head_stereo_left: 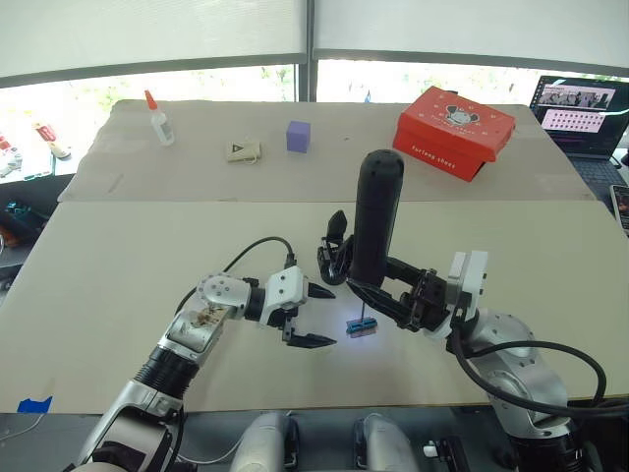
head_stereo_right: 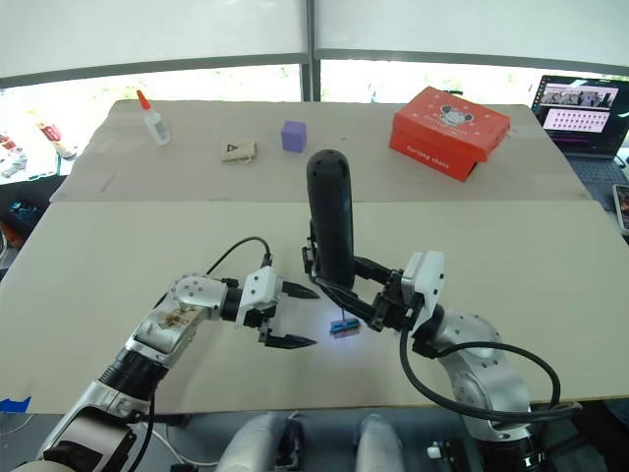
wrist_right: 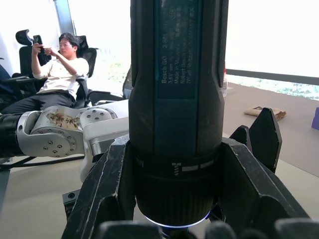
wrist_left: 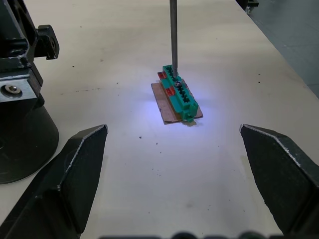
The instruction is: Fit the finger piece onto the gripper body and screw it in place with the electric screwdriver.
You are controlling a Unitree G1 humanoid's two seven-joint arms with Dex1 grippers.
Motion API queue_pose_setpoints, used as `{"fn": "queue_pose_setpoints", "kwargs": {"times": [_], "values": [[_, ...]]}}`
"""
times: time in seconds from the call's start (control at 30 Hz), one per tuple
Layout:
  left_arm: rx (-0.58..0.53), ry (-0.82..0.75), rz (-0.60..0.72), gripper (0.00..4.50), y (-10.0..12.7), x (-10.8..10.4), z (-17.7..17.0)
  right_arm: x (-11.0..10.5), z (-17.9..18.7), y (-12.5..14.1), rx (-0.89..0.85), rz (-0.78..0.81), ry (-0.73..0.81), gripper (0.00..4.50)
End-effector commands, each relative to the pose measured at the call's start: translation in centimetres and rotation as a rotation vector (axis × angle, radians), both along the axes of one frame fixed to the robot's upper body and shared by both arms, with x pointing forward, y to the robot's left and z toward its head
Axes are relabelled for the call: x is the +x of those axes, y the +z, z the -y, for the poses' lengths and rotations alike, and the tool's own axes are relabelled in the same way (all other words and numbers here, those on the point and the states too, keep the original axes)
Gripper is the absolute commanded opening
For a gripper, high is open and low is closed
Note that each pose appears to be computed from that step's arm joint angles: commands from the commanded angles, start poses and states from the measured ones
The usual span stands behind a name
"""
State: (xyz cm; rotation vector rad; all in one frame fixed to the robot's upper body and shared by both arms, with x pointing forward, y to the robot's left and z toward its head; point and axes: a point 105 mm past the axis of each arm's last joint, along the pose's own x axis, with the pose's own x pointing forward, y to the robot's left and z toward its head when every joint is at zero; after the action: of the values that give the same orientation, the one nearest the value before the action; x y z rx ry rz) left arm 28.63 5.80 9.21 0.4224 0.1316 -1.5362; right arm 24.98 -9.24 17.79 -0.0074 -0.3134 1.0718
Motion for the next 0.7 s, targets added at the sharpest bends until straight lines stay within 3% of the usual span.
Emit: {"fn": "queue_pose_setpoints", "kwargs": {"times": [0.03,0.7], "values": [[-0.015,-0.011,0.050,4.50,1.02,0.27,0.13,-0.54,-0.12,1.40,0.011,0.063,0.016,1.89],[-0.017,-0.012,0.054,4.50,1.12,0.37,0.17,-0.53,-0.07,0.91,0.001,0.059,0.012,1.89]]}}
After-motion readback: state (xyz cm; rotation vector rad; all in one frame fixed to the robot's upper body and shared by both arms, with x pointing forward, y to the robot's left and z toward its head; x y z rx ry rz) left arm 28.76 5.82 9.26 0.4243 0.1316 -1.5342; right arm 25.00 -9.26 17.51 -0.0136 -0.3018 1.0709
